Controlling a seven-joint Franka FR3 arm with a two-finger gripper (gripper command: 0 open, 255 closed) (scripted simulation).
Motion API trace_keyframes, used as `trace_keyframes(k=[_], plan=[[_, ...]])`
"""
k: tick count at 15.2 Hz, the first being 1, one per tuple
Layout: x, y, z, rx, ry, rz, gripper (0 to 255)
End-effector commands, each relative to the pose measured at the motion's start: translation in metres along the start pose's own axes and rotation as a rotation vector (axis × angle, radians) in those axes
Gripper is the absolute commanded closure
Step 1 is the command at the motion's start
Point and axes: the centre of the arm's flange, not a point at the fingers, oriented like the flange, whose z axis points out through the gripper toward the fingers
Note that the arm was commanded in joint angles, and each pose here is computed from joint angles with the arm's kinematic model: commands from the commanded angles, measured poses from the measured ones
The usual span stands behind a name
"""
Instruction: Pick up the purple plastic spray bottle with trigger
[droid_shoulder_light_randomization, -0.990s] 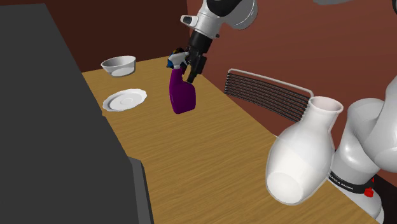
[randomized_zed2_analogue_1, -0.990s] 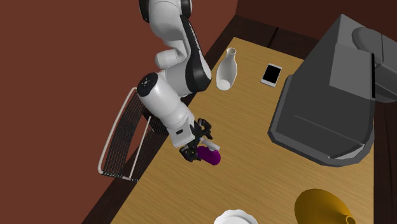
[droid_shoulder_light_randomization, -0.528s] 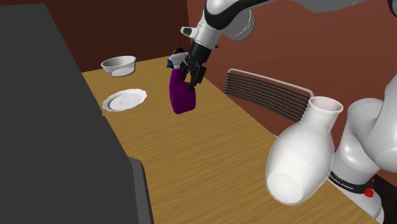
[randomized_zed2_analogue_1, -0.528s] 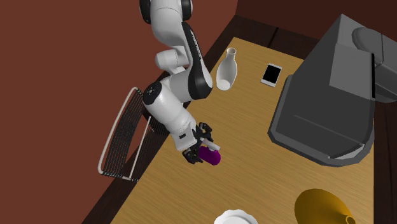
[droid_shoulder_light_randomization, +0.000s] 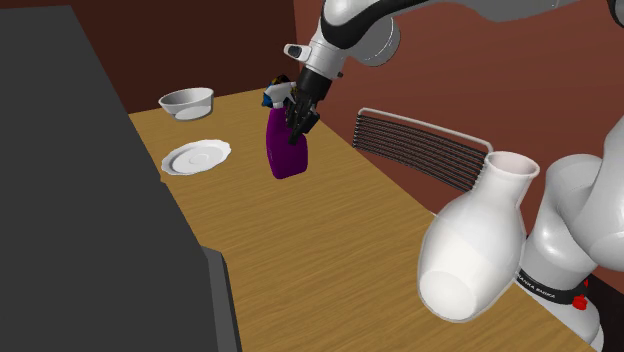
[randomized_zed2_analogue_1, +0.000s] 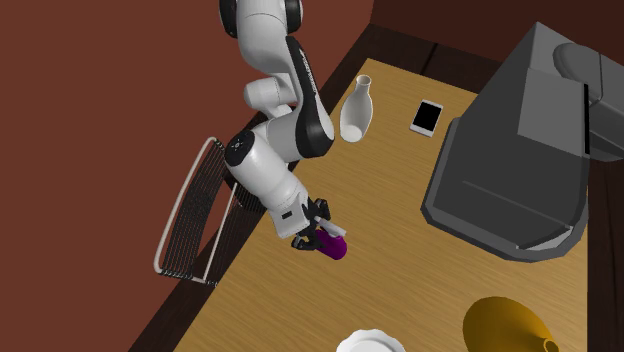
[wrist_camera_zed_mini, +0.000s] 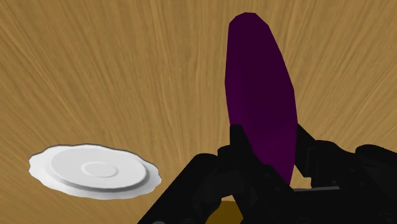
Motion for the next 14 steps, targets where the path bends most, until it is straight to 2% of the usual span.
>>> trace_keyframes(k=[1,4,14], plan=[[0.0,0.0,0.0,0.001,0.0,0.0,255],[0.0,0.0,0.0,0.001,0.0,0.0,255],[0.027,0.0,-0.045,0.001,0.0,0.0,255]])
